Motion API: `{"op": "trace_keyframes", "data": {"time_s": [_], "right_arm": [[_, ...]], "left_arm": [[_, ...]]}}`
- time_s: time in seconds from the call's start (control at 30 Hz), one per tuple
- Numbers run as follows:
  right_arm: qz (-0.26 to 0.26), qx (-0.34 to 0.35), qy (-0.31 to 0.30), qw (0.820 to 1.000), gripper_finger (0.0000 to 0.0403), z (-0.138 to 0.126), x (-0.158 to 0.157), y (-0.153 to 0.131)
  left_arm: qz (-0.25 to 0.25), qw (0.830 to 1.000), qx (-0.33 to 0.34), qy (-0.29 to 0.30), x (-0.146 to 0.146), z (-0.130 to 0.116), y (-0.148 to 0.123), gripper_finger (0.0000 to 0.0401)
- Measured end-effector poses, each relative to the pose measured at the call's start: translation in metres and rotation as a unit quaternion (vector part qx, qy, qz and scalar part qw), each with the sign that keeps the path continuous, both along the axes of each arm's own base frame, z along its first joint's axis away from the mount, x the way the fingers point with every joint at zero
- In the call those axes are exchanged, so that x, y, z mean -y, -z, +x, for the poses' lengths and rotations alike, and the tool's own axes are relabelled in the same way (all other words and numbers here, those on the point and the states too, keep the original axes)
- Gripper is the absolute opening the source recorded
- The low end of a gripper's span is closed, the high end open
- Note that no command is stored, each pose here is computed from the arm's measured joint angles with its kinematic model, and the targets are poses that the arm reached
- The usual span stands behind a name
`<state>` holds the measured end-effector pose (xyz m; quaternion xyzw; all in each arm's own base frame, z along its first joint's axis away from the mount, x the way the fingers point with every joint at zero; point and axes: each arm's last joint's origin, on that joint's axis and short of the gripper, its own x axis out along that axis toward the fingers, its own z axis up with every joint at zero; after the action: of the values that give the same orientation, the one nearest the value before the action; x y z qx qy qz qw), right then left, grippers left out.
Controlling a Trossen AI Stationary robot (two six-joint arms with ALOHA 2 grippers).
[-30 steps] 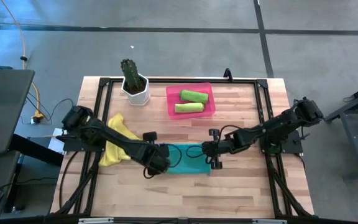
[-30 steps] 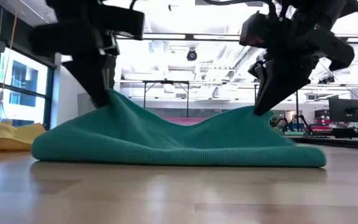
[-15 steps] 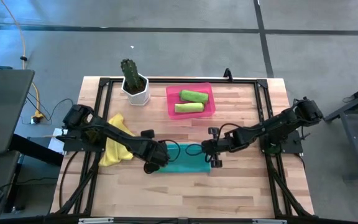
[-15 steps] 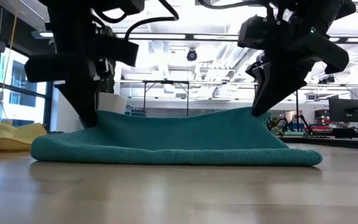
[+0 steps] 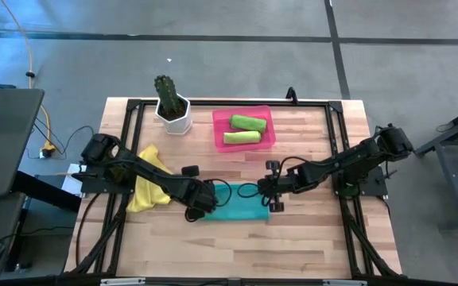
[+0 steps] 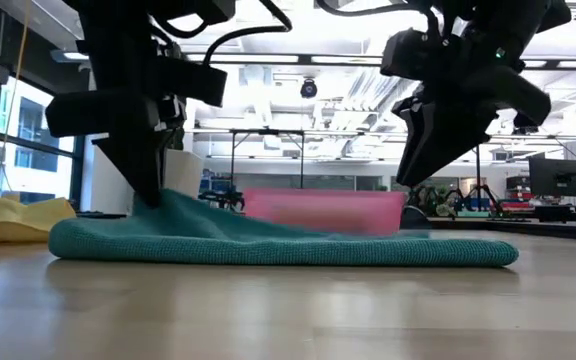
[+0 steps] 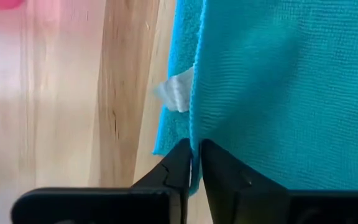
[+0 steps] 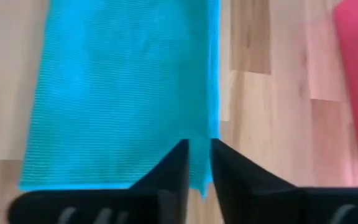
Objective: Roll microfiber towels into tight, uniform cylinder then place into a basket
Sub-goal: Roll the blue microfiber cloth
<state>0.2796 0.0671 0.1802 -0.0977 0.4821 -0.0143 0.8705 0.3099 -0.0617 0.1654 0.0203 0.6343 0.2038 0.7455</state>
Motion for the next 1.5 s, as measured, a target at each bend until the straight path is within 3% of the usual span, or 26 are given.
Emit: {"op": "trace_keyframes", "data": {"time_s": [0.13, 0.23, 0.33, 0.73, 0.87, 0.97, 1.03, 1.17, 1.37, 1.5], "right_arm": [[-0.012, -0.005, -0.007, 1.0, 0.0108, 0.0, 0.0, -0.001], [0.012, 0.005, -0.003, 1.0, 0.0125, 0.004, -0.002, -0.008], [0.043, 0.007, -0.013, 0.999, 0.0128, 0.005, -0.004, -0.009], [0.046, -0.032, 0.006, 0.998, 0.0129, 0.009, -0.005, 0.015], [0.034, -0.052, -0.003, 0.998, 0.0129, 0.011, -0.005, 0.026], [0.01, -0.071, -0.04, 0.997, 0.0129, 0.012, -0.005, 0.034], [-0.005, -0.081, -0.064, 0.995, 0.0129, 0.012, -0.005, 0.038], [-0.017, -0.091, -0.083, 0.992, 0.0129, 0.013, -0.006, 0.044], [0.056, -0.082, -0.033, 0.995, 0.0129, 0.017, -0.01, 0.049], [0.103, -0.068, -0.041, 0.992, 0.0129, 0.021, -0.023, 0.052]], "left_arm": [[-0.001, 1.0, -0.002, 0.0, 0.0, 0.001, 0.003, 0.0041], [-0.001, 1.0, 0.003, 0.0, 0.0, 0.002, 0.002, 0.0042], [0.01, 1.0, 0.004, 0.0, 0.0, 0.002, 0.002, 0.0043], [0.053, 0.998, -0.029, 0.03, -0.003, -0.003, 0.002, 0.0108], [0.005, 1.0, 0.011, -0.022, 0.001, 0.004, -0.003, 0.0112], [-0.066, 0.993, 0.075, -0.057, 0.009, 0.016, -0.005, 0.0109], [-0.103, 0.987, 0.113, -0.045, 0.018, 0.023, -0.007, 0.0106], [-0.129, 0.978, 0.164, -0.009, 0.039, 0.029, -0.011, 0.0102], [-0.149, 0.972, 0.182, -0.025, 0.06, 0.02, -0.018, 0.0102], [-0.145, 0.97, 0.192, -0.029, 0.068, 0.012, -0.027, 0.0101]]}}
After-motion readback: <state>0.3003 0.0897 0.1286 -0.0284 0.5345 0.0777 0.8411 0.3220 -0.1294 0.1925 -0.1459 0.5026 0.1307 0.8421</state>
